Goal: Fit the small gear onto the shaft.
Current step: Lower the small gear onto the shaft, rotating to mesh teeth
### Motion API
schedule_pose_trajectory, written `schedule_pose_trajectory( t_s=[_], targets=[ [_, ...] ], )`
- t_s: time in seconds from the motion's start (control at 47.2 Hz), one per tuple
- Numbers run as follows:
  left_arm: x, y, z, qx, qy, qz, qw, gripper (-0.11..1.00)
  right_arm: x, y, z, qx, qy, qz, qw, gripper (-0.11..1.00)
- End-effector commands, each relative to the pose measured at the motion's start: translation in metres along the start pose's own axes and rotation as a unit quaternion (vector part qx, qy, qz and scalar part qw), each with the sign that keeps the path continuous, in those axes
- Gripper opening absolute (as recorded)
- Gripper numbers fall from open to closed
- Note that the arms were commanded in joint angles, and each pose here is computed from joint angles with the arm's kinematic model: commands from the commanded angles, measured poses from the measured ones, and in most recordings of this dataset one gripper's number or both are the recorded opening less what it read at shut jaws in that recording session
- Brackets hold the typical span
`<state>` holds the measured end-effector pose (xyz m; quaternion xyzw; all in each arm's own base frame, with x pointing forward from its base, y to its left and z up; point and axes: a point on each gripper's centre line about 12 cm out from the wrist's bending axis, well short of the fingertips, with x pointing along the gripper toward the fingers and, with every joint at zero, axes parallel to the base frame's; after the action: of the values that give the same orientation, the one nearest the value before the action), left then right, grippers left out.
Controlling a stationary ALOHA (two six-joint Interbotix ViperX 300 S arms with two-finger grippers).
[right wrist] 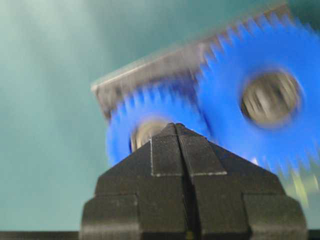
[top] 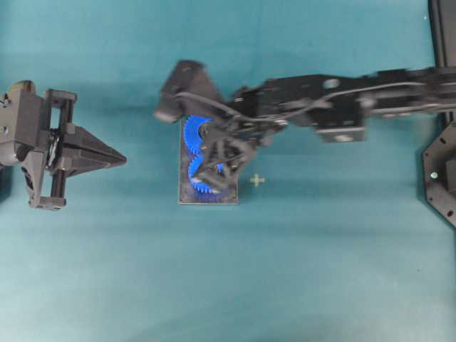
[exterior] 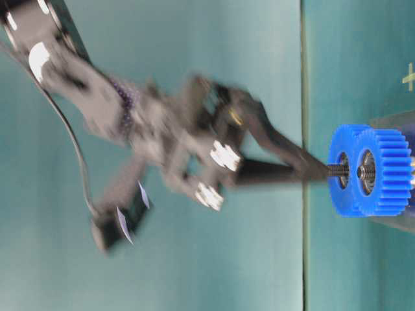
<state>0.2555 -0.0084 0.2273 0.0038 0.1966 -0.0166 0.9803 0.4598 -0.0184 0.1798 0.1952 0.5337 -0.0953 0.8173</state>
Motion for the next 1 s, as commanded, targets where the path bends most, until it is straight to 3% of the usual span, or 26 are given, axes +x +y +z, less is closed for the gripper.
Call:
schedule_pose_trajectory(
  t_s=[0.0, 0.382, 0.657, 0.806, 0.975],
  targets=[
    [0.000, 0.000, 0.012, 0.000, -0.018, -0.001, 0.9998, 0.00, -0.006, 0.003, 0.015, -0.008, -0.018, 0.005, 0.9998, -0.02],
    [0.000, 0.000, 0.012, 0.000, -0.018, -0.001, 0.9998, 0.00, -0.007, -0.015, -0.014, 0.014, 0.031, -0.014, 0.9993, -0.02],
    [0.000, 0.000, 0.011, 0.000, -0.017, -0.001, 0.9999, 0.00, -0.027, 0.013, -0.046, 0.027, 0.043, 0.003, 0.9987, -0.02],
    [0.000, 0.000, 0.011, 0.000, -0.016, 0.000, 0.9999, 0.00, -0.039, 0.018, -0.035, 0.028, 0.018, 0.011, 0.9994, -0.02],
    [0.001, 0.000, 0.011, 0.000, -0.016, -0.001, 0.9999, 0.00, -0.040, 0.009, -0.008, 0.020, -0.019, 0.000, 0.9996, -0.02]
  ],
)
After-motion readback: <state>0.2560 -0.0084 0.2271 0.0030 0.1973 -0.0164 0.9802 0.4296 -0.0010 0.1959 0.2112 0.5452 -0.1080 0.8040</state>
